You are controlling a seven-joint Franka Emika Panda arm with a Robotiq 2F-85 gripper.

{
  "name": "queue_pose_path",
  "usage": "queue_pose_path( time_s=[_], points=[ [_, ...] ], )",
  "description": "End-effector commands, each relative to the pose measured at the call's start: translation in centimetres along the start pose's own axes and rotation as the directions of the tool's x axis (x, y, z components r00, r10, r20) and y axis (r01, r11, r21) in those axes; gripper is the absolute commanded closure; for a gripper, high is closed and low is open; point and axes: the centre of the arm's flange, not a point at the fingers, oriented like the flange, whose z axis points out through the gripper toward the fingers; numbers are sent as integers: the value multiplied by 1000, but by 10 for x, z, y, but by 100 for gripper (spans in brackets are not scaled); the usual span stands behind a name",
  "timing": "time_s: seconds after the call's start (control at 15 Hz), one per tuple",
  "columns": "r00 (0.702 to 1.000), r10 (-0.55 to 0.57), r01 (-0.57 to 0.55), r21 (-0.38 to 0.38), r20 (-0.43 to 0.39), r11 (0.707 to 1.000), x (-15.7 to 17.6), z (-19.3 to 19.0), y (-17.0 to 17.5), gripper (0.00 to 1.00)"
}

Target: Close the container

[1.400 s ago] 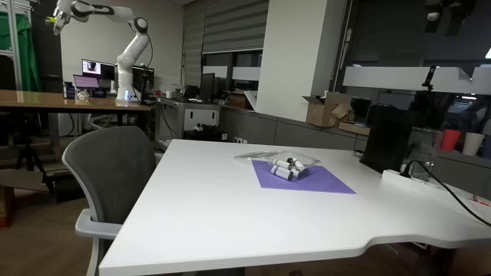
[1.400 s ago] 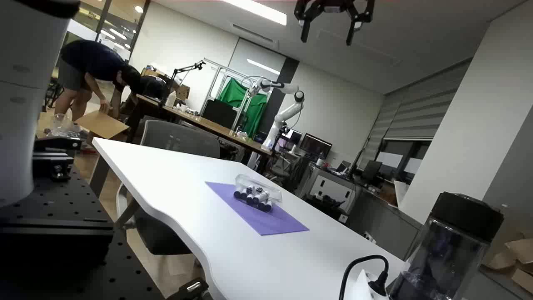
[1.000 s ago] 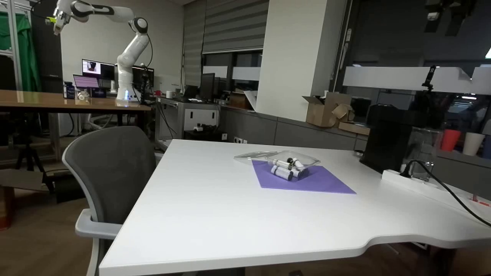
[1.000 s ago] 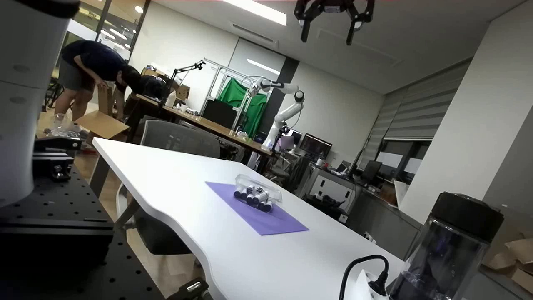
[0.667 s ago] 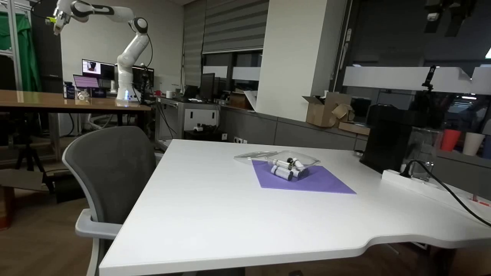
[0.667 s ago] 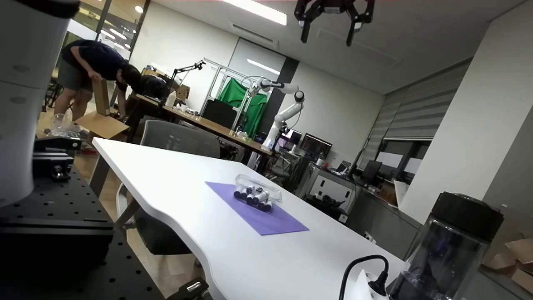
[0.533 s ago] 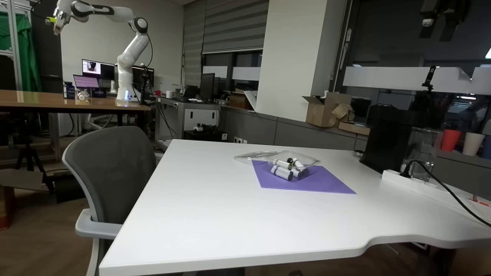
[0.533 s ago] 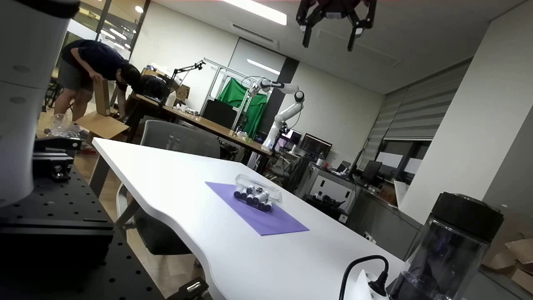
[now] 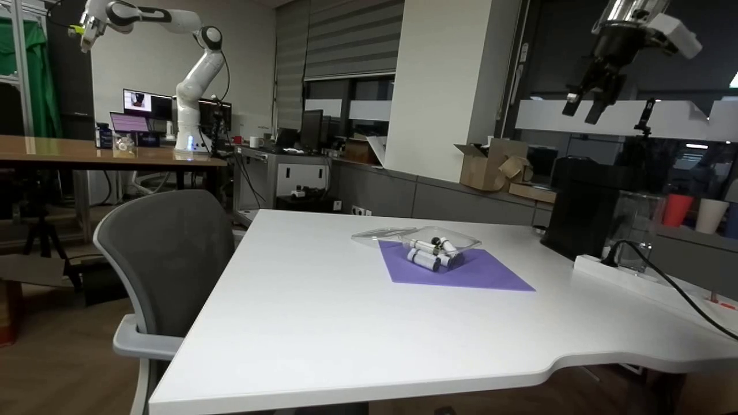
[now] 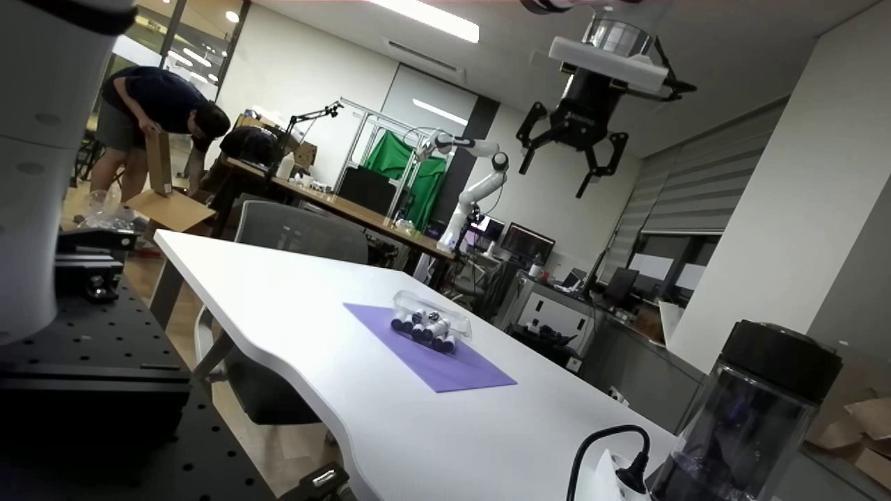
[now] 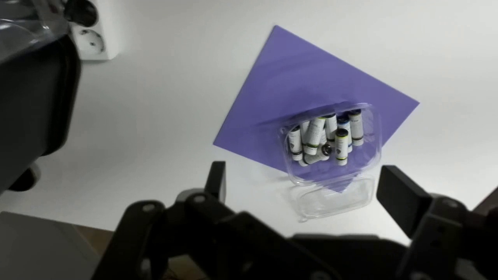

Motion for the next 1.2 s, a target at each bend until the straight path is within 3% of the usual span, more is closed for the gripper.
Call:
queue_pose_path(
  time_s=[0.0, 0.2, 0.27, 0.47, 1.13],
  points=[
    [995, 4, -18, 141, 97, 990, 67, 46, 42, 0],
    [982, -4, -39, 221, 190, 975, 105, 89, 45, 0],
    [990, -4, -23, 191, 139, 981, 54, 81, 15, 0],
    [982, -22, -20, 219, 186, 975, 74, 114, 21, 0],
    [983, -21, -20, 222, 184, 975, 77, 107, 24, 0]
  ],
)
